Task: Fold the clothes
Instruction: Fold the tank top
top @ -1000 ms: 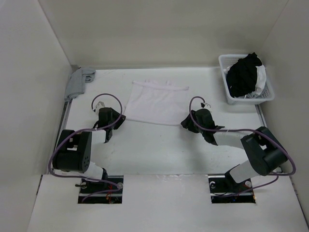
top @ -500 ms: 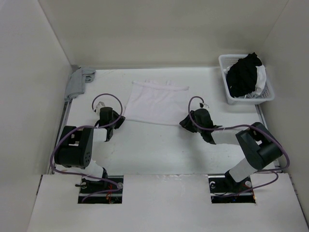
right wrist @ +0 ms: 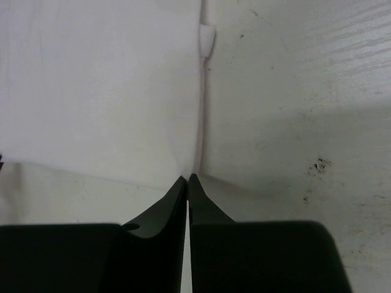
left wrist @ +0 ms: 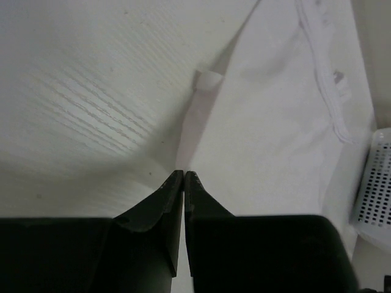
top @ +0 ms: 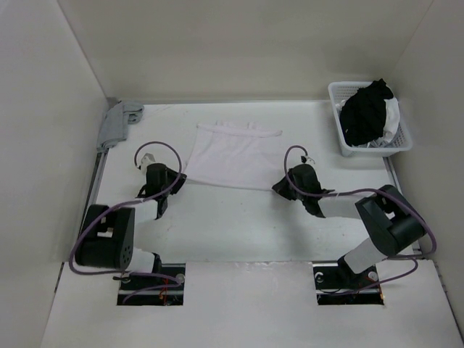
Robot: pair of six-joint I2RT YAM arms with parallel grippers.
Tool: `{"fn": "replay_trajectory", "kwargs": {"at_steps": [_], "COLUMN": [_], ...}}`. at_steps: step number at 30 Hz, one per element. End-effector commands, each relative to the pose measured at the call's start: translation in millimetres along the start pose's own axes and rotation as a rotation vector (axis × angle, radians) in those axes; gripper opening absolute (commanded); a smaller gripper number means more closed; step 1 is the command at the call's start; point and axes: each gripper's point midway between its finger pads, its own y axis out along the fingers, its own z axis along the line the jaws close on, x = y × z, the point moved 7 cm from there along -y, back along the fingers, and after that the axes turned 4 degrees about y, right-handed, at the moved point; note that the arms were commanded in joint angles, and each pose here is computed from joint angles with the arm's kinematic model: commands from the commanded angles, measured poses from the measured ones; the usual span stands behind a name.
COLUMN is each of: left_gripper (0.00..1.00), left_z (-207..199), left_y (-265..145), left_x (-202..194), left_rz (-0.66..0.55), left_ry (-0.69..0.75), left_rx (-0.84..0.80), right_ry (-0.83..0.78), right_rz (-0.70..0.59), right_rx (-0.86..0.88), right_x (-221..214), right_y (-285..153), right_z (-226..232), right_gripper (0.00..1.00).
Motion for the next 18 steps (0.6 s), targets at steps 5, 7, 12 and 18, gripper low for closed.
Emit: {"fn": "replay_trajectory", "kwargs": {"at_steps": [5, 7, 12, 18], "left_gripper": [0.03, 0.03, 0.03, 0.03], "left_z": [-61, -77, -111, -128], "left_y": [-83, -120, -225, -301], "left_x": [46, 59, 91, 107], "left_rz": [-0.187, -0.246, -0.406, -0.500], "left_ry": [0.024, 0.045, 0.088, 0.093], "left_rx": [-0.247, -0.304, -0.455, -0.571], "right_ry": [-0.080, -0.124, -0.205, -0.243], "right_rz": [-0.123, -0.150, -0.252, -0.279], "right_rx": [0.151, 0.185, 0.346, 0.551], "right_x": [16, 15, 25, 41], "right_y": [-69, -105, -217, -312], "right_z": [38, 48, 81, 118], "right_gripper": [0.05, 0.05, 0.05, 0.06]}}
